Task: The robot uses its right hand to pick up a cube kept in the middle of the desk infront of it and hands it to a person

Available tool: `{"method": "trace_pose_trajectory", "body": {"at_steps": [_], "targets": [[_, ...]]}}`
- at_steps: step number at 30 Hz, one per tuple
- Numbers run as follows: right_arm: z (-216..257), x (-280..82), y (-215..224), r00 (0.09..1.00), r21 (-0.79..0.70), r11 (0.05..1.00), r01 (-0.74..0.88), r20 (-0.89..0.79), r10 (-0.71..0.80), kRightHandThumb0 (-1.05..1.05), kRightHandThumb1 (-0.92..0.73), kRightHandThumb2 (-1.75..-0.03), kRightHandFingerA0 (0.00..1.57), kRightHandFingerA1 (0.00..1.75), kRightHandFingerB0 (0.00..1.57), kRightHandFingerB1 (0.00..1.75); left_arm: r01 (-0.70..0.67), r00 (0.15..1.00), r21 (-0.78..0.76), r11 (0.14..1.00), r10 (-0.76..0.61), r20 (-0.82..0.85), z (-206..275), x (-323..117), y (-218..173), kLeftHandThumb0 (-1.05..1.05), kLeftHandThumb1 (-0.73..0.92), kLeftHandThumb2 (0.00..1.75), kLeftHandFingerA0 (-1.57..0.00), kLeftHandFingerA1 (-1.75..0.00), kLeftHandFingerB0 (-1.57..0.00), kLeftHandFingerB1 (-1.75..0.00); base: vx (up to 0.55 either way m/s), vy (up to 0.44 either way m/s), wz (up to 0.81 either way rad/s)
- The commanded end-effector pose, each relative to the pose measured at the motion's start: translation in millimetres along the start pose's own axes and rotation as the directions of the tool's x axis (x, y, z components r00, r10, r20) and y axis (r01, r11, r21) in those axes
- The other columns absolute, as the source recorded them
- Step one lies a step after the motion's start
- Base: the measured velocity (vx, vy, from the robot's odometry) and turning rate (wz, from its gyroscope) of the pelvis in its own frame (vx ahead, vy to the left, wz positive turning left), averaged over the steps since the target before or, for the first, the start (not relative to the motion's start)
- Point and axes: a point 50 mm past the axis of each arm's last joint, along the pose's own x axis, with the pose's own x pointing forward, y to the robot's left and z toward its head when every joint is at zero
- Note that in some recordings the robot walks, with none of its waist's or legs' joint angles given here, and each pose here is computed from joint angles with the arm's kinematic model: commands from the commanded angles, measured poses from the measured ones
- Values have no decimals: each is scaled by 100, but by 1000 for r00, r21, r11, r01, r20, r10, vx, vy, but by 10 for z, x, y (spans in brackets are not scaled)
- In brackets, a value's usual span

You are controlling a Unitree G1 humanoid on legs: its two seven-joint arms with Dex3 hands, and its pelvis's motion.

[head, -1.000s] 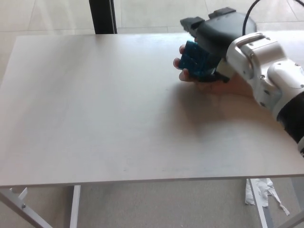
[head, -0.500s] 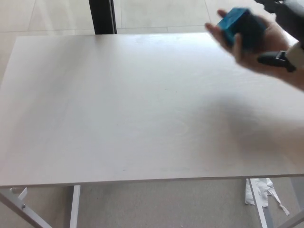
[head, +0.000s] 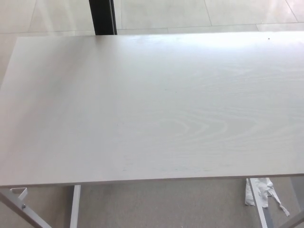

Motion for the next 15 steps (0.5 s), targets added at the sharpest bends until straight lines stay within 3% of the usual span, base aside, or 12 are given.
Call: {"method": "trace_pose_trajectory", "body": {"at_steps": [1,2,3,5,7,9,10,11,12,13,14,15], "targets": [[-1969,-2253,-637,269,81,277,958,-596,-757,-62,-65,-59,113,116,81,59,-44,999,-19,999,44,-8,-103,-58,219,-69,78,64,-58,-50,-52,-42,0,0,0],[-2037,-2231,-560,214,36,248,968,-633,-744,-65,-52,-90,117,115,77,67,-51,999,-11,999,51,-7,-89,-56,228,-68,79,64,-60,-51,-53,-43,0,0,0],[-2093,-2224,-493,196,9,253,967,-659,-726,-65,-70,-61,111,119,76,59,-52,999,-3,999,52,-5,-87,-56,227,-67,80,64,-61,-50,-53,-43,0,0,0],[-2259,-2215,-227,150,-33,269,963,-759,-633,-64,-74,-62,106,109,71,58,-55,998,-21,998,55,-5,-79,-54,231,-67,78,63,-61,-51,-53,-43,0,0,0],[-2315,-2213,-90,107,-36,233,972,-814,-571,-59,-74,-63,102,130,69,65,-51,999,-26,998,51,-8,-67,-48,217,-67,78,64,-56,-49,-49,-42,0,0,0],[-2337,-2192,-25,98,-39,237,971,-837,-538,-59,-74,-63,102,130,69,65,-50,999,-28,998,50,-10,-80,-49,211,-67,78,64,-56,-49,-49,-42,0,0,0],[-2355,-2139,21,91,6,176,984,-871,-482,-62,-60,-93,107,131,66,76,-47,999,-15,999,47,-6,-82,-51,210,-67,79,64,-57,-51,-52,-43,0,0,0],[-2360,-2100,27,81,24,131,991,-889,-451,-60,-60,-91,107,134,64,77,-44,999,6,999,44,-4,-94,-56,211,-67,80,64,-57,-50,-51,-43,0,0,0],[-2360,-2072,25,76,11,145,989,-892,-446,-55,-75,-62,91,150,63,80,-44,999,0,999,44,-4,-97,-57,212,-67,80,64,-57,-51,-51,-43,0,0,0],[-2358,-2047,23,71,6,148,989,-895,-440,-59,-70,-68,92,157,61,79,-45,999,-4,999,45,-8,-98,-56,214,-67,80,64,-56,-50,-49,-43,0,0,0],[-2347,-1988,14,72,6,155,988,-903,-424,-65,-60,-90,97,138,60,79,-46,999,-9,999,46,-13,-101,-57,222,-66,80,64,-57,-49,-49,-42,0,0,0],[-2330,-1938,3,77,14,153,988,-907,-414,-56,-74,-69,86,169,61,90,-49,999,-15,999,49,-15,-109,-58,220,-67,79,64,-57,-48,-48,-41,0,0,0]]}}
